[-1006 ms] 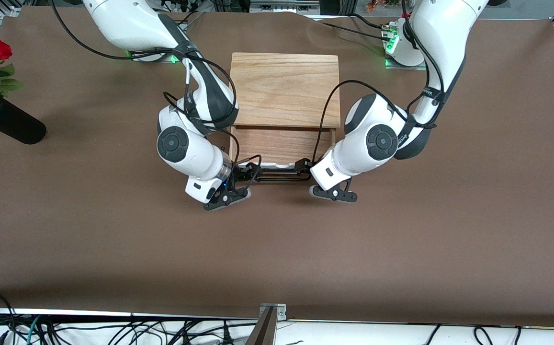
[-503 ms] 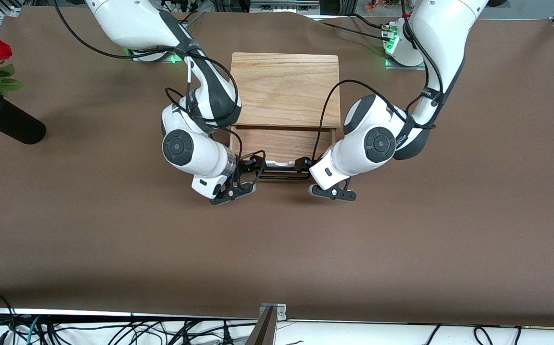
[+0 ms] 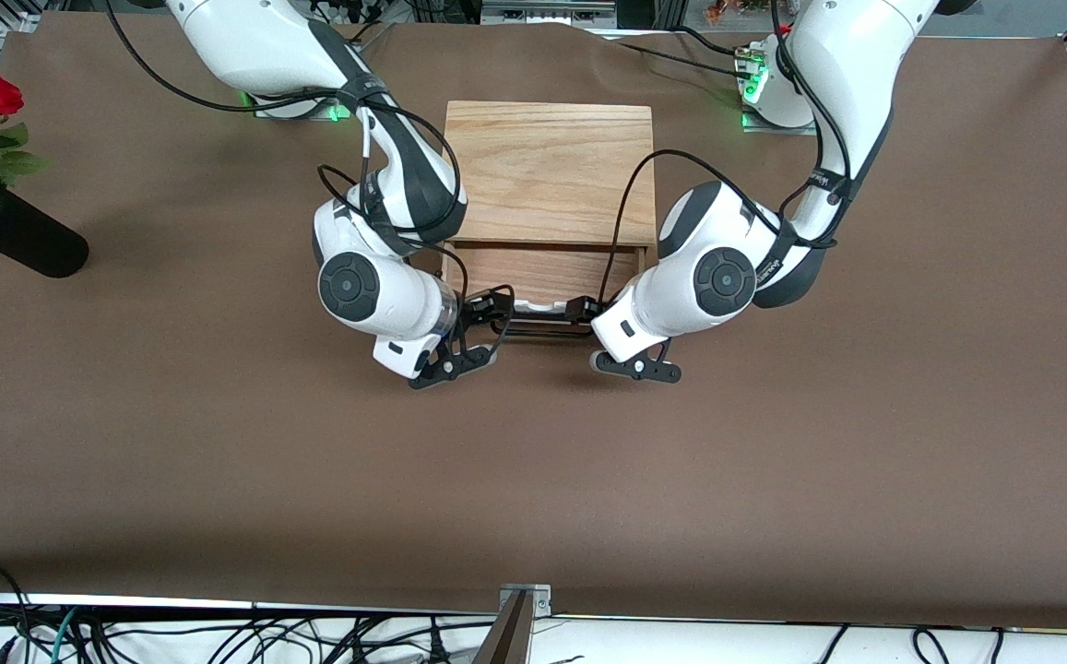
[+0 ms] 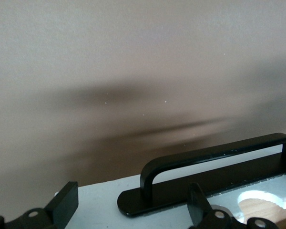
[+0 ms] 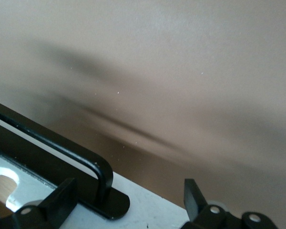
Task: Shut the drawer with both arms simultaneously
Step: 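Push the white drawer front inward with both grippers beside the black handle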
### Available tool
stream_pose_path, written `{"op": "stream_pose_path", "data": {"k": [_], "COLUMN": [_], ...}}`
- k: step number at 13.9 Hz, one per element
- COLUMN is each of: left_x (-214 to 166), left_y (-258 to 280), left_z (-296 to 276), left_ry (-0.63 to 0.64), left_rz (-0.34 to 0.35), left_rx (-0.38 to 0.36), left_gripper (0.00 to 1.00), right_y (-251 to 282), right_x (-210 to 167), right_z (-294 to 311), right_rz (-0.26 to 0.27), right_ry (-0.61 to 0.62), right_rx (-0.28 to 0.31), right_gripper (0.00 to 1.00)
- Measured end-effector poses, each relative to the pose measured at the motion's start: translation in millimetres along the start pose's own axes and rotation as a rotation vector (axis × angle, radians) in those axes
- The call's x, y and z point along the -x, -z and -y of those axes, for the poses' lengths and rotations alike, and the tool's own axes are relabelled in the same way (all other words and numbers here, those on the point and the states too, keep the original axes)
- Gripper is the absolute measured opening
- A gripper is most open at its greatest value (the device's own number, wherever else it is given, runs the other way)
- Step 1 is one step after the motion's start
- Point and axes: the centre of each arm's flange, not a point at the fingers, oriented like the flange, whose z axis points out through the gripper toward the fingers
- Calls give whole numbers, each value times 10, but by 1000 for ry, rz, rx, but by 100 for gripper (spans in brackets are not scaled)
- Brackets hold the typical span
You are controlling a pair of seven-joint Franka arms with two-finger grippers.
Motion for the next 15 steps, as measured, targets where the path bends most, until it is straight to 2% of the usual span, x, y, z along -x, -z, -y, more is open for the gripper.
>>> {"op": "stream_pose_path", "data": {"k": [4, 10, 15], "left_x": [65, 207, 310], "left_y": [-30, -125, -192], "left_z": [-7, -54, -75], "left_ry": [-4, 0, -3], "left_rz": [56, 162, 234], "left_rx": [-16, -14, -27], "left_gripper": [100, 100, 100], "right_y": [-73, -213, -266], "right_x": [64, 222, 299], "right_z": [106, 293, 350], "right_rz": [33, 124, 176], "right_ry": [15, -27, -23], "right_rx": [2, 16, 14], "right_gripper": [100, 100, 100]}}
